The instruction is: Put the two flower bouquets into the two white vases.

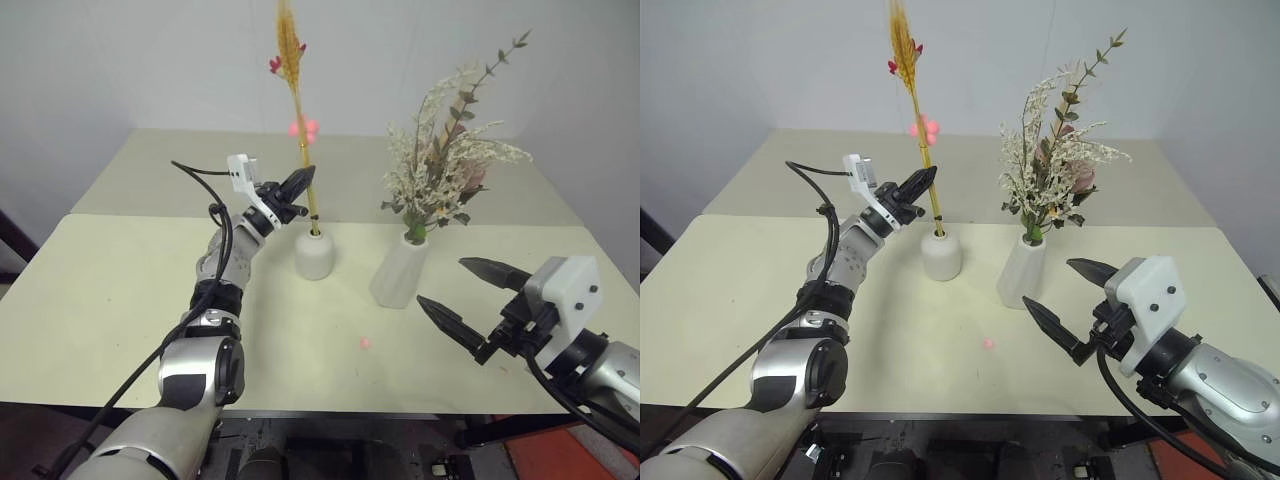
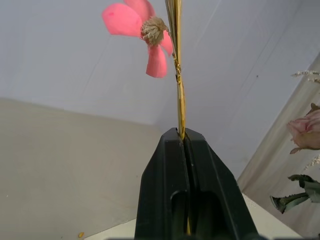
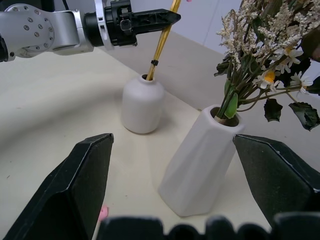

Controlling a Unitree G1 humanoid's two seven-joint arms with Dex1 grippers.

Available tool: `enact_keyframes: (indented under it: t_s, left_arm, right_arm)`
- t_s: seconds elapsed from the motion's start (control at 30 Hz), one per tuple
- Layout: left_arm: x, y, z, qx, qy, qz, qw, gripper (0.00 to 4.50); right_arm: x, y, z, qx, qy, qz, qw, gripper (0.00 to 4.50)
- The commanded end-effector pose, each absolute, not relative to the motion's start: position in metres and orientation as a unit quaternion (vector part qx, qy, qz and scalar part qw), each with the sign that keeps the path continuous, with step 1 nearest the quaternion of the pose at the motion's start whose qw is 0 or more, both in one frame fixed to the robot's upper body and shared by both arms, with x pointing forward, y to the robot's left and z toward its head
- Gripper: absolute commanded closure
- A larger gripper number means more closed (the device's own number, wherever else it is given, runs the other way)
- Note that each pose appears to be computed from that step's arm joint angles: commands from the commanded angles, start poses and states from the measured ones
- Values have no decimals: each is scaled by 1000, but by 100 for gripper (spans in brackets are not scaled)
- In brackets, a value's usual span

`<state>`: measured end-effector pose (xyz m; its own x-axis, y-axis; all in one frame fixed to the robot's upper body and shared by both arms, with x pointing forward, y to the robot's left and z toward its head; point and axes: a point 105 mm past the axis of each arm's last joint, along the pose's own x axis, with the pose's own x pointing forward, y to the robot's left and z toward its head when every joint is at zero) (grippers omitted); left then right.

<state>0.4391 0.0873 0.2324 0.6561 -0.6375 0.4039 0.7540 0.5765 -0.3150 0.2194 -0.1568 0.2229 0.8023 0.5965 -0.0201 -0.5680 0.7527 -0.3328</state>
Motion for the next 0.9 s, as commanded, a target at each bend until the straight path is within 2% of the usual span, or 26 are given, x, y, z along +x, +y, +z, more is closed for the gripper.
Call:
enact_keyframes:
  t_s: [0.03, 0.43, 0.9]
  left_arm:
    - [436, 88, 241, -207, -146, -399, 881, 447]
    - [430, 76, 236, -147, -167, -409, 885, 447]
    - [413, 67, 227, -100, -179, -456, 866, 447]
  right_arm:
    - [217, -155, 231, -172, -67, 312, 932, 0]
    - [219, -156, 228, -171, -66, 308, 933, 0]
    - [221, -157, 224, -165, -66, 305, 936, 0]
